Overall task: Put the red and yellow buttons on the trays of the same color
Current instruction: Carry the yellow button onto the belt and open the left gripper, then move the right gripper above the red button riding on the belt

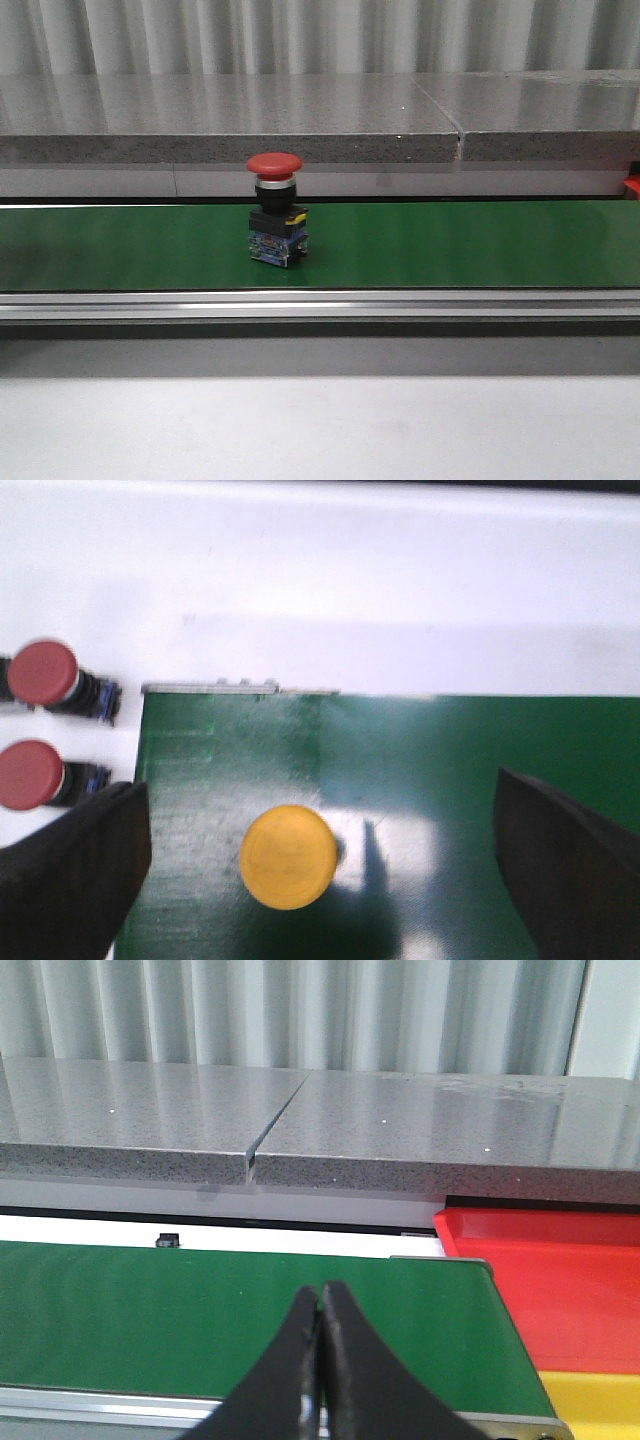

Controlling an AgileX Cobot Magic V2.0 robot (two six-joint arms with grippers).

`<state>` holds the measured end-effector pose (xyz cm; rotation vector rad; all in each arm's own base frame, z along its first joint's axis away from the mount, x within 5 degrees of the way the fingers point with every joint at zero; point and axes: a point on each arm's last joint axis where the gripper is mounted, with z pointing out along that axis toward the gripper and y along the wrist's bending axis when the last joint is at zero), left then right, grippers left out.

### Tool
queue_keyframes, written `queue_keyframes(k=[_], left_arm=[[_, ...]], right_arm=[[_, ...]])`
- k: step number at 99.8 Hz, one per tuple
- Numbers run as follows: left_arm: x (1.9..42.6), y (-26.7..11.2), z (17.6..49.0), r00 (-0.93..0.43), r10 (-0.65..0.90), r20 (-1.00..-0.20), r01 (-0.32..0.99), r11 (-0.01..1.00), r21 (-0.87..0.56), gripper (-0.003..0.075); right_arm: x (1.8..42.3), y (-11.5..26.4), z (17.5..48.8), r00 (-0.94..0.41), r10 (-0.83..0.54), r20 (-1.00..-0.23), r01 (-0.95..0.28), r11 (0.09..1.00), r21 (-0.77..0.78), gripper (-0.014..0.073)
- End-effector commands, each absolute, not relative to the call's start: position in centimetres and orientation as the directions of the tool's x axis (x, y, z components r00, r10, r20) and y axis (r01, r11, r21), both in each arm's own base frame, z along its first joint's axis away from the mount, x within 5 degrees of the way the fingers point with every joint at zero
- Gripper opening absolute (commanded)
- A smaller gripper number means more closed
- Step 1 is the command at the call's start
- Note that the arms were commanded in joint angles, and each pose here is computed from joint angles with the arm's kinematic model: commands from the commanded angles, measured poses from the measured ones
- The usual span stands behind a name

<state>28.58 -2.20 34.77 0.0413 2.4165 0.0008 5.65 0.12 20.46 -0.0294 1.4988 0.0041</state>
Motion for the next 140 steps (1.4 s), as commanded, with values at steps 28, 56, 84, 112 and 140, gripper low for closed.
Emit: queue_keyframes(k=[28,56,84,112,140], left_arm=[[19.9,-2.9,39.1,-0.410,0.037,-0.911,0.116,0.993,-0.012,0.0668],[13.1,-1.9,35.0,-0.302,0.021,-0.953,0.126,0.992,-0.018,0.0668],[8.0,-1.0,31.3,-0.223,0.005,-0.975,0.128,0.992,-0.024,0.0475],[6.1,-0.7,30.4,-0.162,-0.005,-0.987,0.129,0.991,-0.026,-0.0002],[6.1,-0.7,30.4,-0.163,-0.005,-0.987,0.129,0.991,-0.026,-0.0021]], right_arm=[[5.4,0.1,21.7,0.169,-0.024,-0.985,-0.013,1.000,-0.026,-0.0081],[5.4,0.1,21.7,0.169,-0.024,-0.985,-0.013,1.000,-0.026,-0.0081],[5.4,0.1,21.7,0.170,-0.024,-0.985,-0.013,1.000,-0.026,-0.0081],[5.3,0.1,22.2,0.205,0.008,-0.979,-0.017,1.000,0.004,-0.0081],[5.5,0.1,26.6,0.077,0.076,-0.994,-0.026,0.997,0.074,-0.0081]])
